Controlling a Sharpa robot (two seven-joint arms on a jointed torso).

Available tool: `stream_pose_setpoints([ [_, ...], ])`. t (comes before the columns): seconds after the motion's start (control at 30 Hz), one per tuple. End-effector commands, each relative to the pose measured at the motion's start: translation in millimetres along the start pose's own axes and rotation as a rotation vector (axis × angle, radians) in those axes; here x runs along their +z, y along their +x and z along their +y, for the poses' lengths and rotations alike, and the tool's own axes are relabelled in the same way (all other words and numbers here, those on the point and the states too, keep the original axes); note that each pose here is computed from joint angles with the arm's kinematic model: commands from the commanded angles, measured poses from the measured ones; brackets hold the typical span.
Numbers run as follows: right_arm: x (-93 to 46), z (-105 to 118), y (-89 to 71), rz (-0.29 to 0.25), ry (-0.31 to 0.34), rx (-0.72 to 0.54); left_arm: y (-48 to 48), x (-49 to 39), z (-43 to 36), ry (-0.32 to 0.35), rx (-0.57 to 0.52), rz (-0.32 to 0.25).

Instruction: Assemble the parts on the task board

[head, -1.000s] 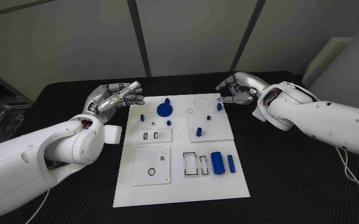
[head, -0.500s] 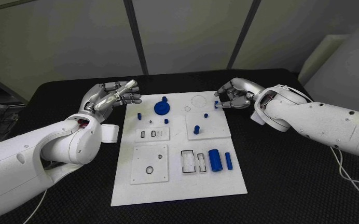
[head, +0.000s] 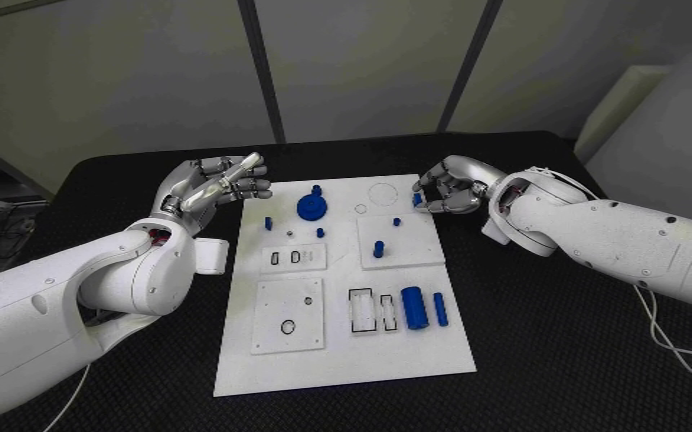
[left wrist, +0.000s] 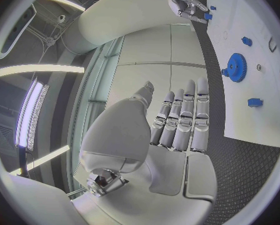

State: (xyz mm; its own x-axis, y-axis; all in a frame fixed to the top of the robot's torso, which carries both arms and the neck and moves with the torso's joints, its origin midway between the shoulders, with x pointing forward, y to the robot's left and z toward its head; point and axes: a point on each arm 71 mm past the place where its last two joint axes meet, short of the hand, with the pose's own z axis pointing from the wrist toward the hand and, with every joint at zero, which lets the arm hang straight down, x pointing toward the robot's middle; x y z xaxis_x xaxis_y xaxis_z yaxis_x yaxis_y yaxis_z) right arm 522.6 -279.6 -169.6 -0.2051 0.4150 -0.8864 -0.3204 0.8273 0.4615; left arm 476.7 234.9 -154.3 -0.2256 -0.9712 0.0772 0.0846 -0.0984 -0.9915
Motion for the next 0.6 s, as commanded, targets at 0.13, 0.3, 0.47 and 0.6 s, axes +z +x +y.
stream_pose_setpoints([
  [0.13,2.6,0.6,2.6,0.003,0.002,0.0,1.9,0.9,-1.4,0.012,-0.002,0.015],
  [0.3,4.8,0.4,5.2,0.0,0.008,0.0,1.9,1.0,-1.4,0.012,-0.002,0.015],
  [0.47,6.5,0.0,6.3,-0.005,0.014,-0.002,1.6,1.0,-1.4,0.012,-0.001,0.014],
  [0.6,7.5,-0.1,7.0,-0.006,0.016,-0.007,1.7,1.0,-1.4,0.012,-0.001,0.014],
])
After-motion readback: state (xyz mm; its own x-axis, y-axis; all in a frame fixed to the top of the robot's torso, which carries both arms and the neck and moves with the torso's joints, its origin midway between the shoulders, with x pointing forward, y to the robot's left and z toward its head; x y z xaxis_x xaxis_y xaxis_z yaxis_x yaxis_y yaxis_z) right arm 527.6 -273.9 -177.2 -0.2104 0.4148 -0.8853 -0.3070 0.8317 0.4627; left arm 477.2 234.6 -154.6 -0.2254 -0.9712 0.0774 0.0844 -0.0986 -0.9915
